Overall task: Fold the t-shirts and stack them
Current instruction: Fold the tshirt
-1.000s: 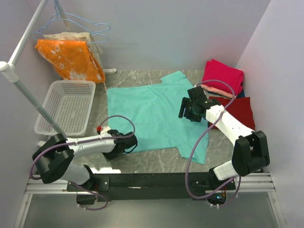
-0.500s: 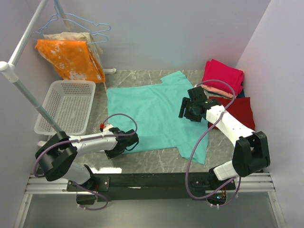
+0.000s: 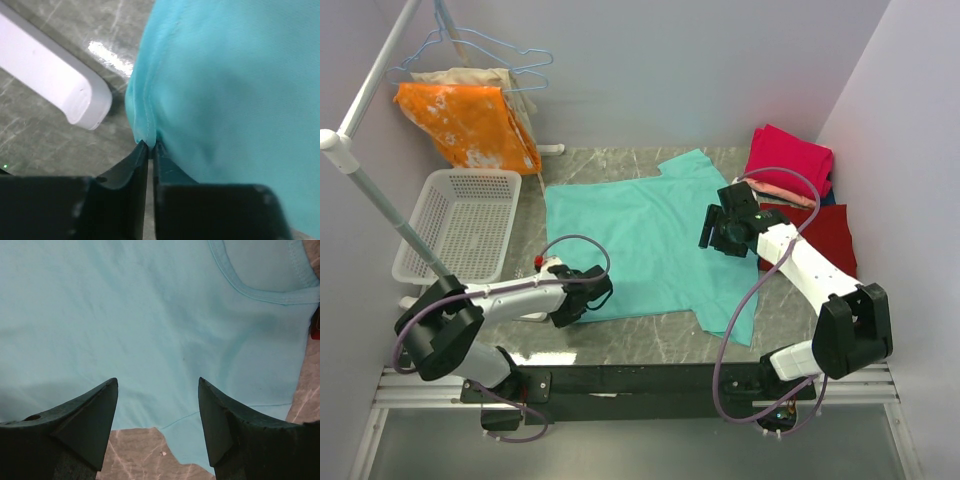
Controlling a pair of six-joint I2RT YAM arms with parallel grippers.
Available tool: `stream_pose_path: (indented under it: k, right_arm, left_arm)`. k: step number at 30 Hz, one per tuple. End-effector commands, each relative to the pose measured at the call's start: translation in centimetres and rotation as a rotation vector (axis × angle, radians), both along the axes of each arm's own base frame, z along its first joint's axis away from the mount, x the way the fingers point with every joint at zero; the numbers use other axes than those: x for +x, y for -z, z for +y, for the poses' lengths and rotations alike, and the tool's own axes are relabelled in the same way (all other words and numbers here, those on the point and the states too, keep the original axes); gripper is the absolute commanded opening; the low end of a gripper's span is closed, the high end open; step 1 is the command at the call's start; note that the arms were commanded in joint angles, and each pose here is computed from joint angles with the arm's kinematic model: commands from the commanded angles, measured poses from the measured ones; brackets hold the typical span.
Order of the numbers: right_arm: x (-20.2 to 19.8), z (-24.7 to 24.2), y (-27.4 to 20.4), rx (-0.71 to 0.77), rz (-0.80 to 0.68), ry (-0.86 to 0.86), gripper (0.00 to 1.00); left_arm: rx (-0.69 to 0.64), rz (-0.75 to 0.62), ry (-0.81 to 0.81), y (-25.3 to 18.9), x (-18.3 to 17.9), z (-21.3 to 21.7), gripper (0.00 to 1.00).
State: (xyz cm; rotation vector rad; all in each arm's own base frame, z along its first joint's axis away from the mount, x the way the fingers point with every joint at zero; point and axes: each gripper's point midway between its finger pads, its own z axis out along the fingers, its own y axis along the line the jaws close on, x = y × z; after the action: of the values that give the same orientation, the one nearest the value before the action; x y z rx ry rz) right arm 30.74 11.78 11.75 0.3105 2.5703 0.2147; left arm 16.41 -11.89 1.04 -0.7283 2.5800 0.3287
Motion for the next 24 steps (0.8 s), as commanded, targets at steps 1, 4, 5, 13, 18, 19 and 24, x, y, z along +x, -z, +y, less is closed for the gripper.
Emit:
stream_pose_path:
  k: [1,4,5,13,18,19,24]
  right_arm:
    - [0.2,-0.3,-1.5,-0.007,-0.046,0.012,0.72]
    - [0.1,-0.3,-1.5,-0.006,-0.05,0.017,0.71]
    - [0.1,-0.4,-1.4,-0.009,-0.046,0.019,0.7]
    - [-2.9,-2.1,-0.2,-0.045,0.014,0.068,0.68]
    - [-5.6,-2.9,0.8,-0.043,0.047,0.091,0.69]
    - [-6.6,-3.2,1.7,-0.046,0.078,0.101,0.69]
    - [-9.7,-3.6,3.6,-0.032,0.164,0.122,0.68]
  left_arm:
    - [-0.115,0.106,-0.009,3.2,-1.6,-2.3,0.04]
    - [-0.093,0.098,-0.017,2.8,-1.5,-1.9,0.01]
    - [-0.094,0.089,-0.019,2.4,-1.2,-2.0,0.01]
    - [-0.033,-0.038,-0.059,-4.5,0.5,-0.4,0.01]
    - [-0.005,-0.114,-0.084,-8.5,1.2,0.7,0.01]
    - [-0.005,-0.129,-0.082,-9.1,1.4,0.8,0.01]
    - [0.033,-0.153,-0.078,-10.1,1.8,1.5,0.01]
